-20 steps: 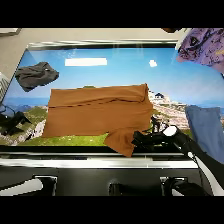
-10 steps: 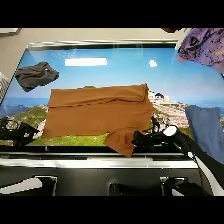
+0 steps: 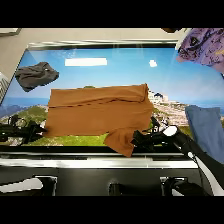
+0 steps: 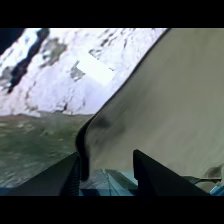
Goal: Fold the clothes and pants, and hang the long-sleeved shirts on hangers.
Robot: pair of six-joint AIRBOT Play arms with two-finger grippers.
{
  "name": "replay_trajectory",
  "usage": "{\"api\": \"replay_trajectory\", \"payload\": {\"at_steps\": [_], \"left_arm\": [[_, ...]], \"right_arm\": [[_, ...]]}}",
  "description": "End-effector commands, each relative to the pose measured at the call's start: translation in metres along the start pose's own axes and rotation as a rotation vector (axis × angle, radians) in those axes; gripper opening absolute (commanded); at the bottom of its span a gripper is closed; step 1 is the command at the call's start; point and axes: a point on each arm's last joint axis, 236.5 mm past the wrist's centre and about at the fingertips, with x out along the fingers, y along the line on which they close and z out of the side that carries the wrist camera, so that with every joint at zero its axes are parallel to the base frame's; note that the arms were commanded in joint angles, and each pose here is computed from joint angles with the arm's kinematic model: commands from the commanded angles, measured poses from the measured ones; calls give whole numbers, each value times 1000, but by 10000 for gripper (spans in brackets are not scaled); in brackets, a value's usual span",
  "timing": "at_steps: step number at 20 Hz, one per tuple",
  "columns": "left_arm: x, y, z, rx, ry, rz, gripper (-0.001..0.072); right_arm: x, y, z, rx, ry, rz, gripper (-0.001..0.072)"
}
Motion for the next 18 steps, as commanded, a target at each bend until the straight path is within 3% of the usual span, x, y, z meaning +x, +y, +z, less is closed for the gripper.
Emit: {"api": "replay_trajectory", "payload": {"at_steps": [1,3,7,11,15,18], "left_arm": [[9,1,7,10,-21,30,343],[10,0,6,12,-15,29,18],[-6,-1,-8,-42,26,60,17],[-64,30,-9,-78,-141,311,16],[-81,-8,-14,5,-234,252,16],[-68,-30,-16,126,-224,263,17]], "right_arm": [[-3,4,0,-7,-9,10,30],[-6,8,1,-17,-19,17,29],[-21,19,-4,-48,-43,37,28],[-54,9,-37,-108,-12,-54,28],[-93,20,-68,-180,-47,-44,27],[-111,22,-53,-252,-135,-90,27]]}}
